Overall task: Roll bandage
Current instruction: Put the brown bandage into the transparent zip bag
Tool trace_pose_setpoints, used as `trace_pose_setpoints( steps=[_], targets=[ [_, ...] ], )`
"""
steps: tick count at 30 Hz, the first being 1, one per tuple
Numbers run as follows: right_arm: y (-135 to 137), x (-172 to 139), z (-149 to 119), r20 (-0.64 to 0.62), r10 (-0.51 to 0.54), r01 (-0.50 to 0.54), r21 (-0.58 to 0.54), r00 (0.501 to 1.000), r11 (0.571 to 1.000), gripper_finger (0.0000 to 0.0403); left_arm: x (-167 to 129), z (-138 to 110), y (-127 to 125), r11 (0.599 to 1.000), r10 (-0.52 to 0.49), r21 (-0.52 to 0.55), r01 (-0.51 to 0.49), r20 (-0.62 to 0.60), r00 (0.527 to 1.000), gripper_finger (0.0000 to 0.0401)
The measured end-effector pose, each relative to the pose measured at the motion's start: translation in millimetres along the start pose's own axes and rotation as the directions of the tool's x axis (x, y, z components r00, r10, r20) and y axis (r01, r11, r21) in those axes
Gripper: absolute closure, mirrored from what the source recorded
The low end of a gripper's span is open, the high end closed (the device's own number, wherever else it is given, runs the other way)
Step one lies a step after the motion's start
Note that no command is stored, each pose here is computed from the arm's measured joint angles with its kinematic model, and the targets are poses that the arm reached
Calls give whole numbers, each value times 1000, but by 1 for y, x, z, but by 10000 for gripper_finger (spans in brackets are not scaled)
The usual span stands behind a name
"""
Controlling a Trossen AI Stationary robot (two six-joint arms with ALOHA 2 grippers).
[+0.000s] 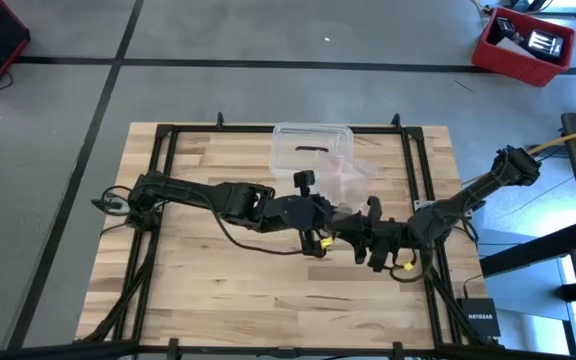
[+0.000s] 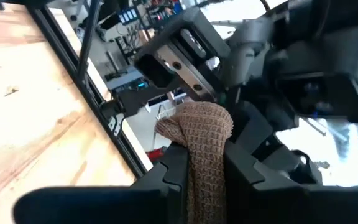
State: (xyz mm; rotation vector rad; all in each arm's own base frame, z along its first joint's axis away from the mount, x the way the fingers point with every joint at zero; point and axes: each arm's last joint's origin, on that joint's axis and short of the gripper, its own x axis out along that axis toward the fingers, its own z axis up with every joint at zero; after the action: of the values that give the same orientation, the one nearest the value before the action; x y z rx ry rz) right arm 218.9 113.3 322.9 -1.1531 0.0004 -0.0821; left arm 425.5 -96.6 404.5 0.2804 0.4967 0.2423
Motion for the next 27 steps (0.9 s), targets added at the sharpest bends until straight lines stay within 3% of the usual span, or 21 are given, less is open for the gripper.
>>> trace_pose_setpoints(
  steps=[13, 20, 24, 27],
  targets=[
    [-14, -2, 18, 147, 50, -24, -170, 988, 985, 346, 3, -4, 0, 999, -34, -11, 34, -28, 999, 398],
    [-10, 6, 22, 74, 126, -80, -448, 989, 891, 346, 3, -5, -1, 998, -68, -16, 67, -32, 997, 398],
    [-7, 12, 15, 30, 159, -131, -435, 987, 891, 346, 3, -5, -1, 998, -56, -11, 55, -38, 998, 398],
    [-3, 11, 13, 25, 211, -191, -335, 977, 923, 346, 3, -6, -3, 998, -56, -8, 56, -39, 998, 398]
  ],
)
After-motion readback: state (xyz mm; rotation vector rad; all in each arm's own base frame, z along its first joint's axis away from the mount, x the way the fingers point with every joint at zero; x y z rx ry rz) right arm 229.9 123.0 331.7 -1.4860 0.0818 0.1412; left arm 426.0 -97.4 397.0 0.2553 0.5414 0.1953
